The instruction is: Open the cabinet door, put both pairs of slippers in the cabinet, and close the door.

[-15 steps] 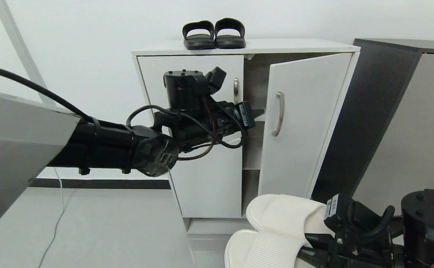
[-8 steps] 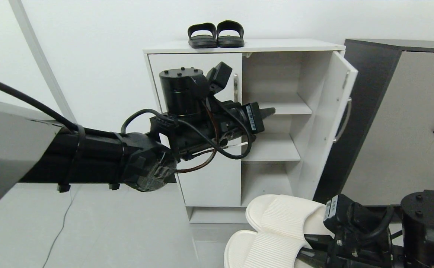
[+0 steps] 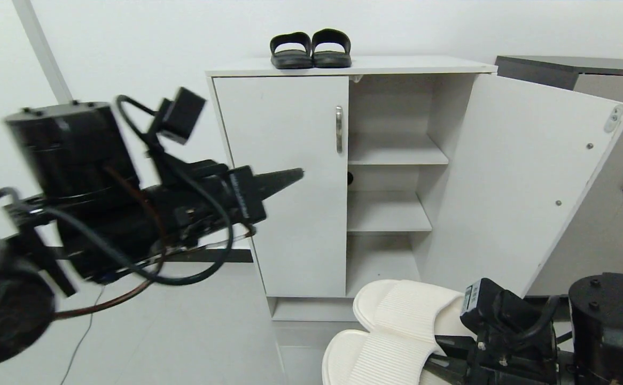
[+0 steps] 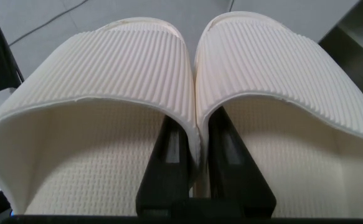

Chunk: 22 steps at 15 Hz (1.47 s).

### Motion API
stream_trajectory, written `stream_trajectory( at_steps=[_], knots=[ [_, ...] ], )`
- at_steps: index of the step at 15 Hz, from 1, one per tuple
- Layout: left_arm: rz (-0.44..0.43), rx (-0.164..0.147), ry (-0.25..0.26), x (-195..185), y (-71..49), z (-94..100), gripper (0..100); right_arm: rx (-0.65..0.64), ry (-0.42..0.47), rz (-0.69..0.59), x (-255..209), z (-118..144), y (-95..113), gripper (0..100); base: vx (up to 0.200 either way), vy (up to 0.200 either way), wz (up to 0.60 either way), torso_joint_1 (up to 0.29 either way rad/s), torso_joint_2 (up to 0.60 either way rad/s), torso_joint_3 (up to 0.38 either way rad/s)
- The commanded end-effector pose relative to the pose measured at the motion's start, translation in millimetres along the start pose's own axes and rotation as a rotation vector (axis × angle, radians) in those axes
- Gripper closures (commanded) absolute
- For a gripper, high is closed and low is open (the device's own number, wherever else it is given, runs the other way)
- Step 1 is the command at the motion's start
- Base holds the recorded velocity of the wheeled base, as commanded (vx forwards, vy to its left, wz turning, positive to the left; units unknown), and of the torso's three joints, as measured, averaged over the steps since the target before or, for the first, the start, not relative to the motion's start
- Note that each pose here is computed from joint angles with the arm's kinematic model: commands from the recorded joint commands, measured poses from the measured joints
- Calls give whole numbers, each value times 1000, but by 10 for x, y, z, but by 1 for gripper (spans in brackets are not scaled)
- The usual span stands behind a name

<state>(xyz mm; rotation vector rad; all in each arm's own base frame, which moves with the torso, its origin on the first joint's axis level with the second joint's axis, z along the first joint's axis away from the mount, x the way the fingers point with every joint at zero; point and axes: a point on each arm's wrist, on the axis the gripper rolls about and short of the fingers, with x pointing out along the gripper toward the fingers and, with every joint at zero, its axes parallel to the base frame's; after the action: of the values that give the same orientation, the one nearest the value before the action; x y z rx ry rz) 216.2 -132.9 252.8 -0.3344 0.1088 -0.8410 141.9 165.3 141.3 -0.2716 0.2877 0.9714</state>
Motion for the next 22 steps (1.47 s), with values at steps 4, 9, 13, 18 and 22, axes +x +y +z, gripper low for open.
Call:
stream_trajectory(
  at_steps=[4,9,13,18,22],
  knots=[
    [384,94,-122,-2343,-524,-605,100,12,6,-19,20,-8,-47,100,0,0,0,0,0,0],
    [779,167,-75,-2806,-601,-1380,100,13,11,-18,40,-16,-51,100,0,0,0,0,0,0],
    [1013,267,-104,-2703,-434,-1632,100,16,16,-19,65,-16,-58,100,0,0,0,0,0,0],
    [856,357,-97,-2648,-288,-1884,100,12,22,-9,108,-18,-42,100,0,0,0,0,0,0],
    [836,359,-93,-2645,-291,-1885,100,60,52,-153,366,36,-108,100,0,0,0,0,0,0]
  ],
)
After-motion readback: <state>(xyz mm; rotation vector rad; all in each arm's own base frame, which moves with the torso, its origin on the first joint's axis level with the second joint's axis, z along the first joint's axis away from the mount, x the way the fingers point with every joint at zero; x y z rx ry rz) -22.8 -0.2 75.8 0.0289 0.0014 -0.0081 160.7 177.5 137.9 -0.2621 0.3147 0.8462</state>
